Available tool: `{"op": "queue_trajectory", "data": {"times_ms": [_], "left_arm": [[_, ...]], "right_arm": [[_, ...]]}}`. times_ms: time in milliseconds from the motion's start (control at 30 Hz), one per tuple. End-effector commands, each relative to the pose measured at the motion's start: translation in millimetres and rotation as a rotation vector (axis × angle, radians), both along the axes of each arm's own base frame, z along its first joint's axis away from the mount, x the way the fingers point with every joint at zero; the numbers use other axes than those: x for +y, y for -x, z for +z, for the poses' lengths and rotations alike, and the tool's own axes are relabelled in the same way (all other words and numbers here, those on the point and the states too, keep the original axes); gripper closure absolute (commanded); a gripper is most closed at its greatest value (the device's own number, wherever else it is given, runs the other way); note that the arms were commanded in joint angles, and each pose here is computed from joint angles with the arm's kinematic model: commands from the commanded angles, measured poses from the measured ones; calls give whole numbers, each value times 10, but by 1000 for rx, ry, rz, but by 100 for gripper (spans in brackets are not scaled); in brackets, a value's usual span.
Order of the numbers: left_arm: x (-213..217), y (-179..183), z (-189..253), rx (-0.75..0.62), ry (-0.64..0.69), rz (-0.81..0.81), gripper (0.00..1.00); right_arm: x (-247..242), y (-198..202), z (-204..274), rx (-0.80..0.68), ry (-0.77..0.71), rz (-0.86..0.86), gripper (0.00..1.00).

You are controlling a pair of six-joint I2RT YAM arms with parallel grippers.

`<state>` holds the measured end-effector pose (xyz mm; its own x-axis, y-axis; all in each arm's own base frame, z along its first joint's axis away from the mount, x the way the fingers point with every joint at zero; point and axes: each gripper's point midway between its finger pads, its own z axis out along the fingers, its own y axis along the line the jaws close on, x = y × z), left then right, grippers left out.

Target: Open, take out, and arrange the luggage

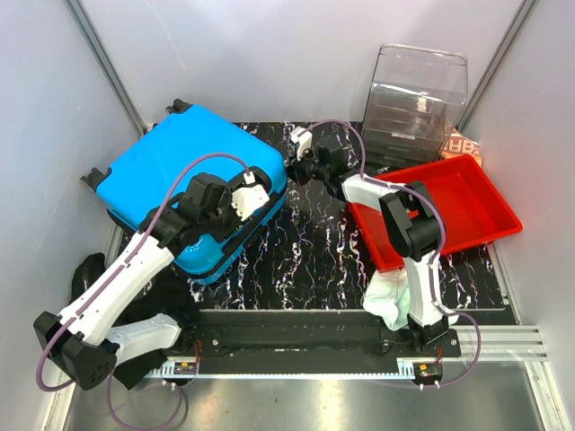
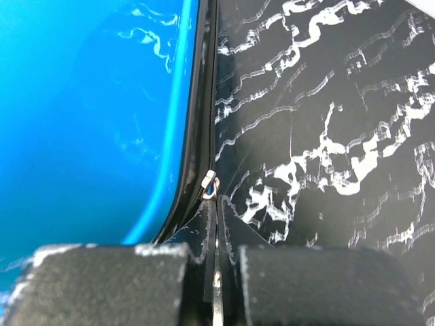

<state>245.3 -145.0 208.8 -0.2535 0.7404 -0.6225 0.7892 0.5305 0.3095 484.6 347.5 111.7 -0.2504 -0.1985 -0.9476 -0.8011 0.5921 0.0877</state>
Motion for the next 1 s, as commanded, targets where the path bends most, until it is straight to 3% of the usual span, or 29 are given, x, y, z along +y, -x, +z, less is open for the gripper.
{"op": "queue_trajectory", "data": {"times_ms": [0,233,267,300,367,400,467,667,767,800,967], "left_arm": [[160,326,-84,69,-71,-82,100],[143,307,14,43,-52,-85,100],[145,283,27,37,-54,-76,95],[142,234,88,14,-45,-58,65],[159,152,221,-19,-28,-4,38],[163,105,369,-44,8,36,18],[231,5,660,-122,34,96,4],[954,-347,1240,-293,78,433,4],[1526,-352,1177,-303,9,619,16],[1623,-313,1077,-289,-16,653,24],[2189,-11,1014,-334,-97,835,39]], "right_arm": [[69,-464,673,-242,-101,27,100],[278,-327,586,-194,-185,69,100],[314,-280,584,-195,-185,71,100],[294,-245,496,-178,-177,59,100],[315,-163,529,-179,-192,58,100],[309,-56,480,-153,-204,59,100],[315,25,438,-147,-212,67,100],[377,146,389,-141,-206,65,100],[423,167,407,-128,-198,66,100],[425,173,353,-98,-177,54,100],[478,229,476,-50,-176,43,100]]}}
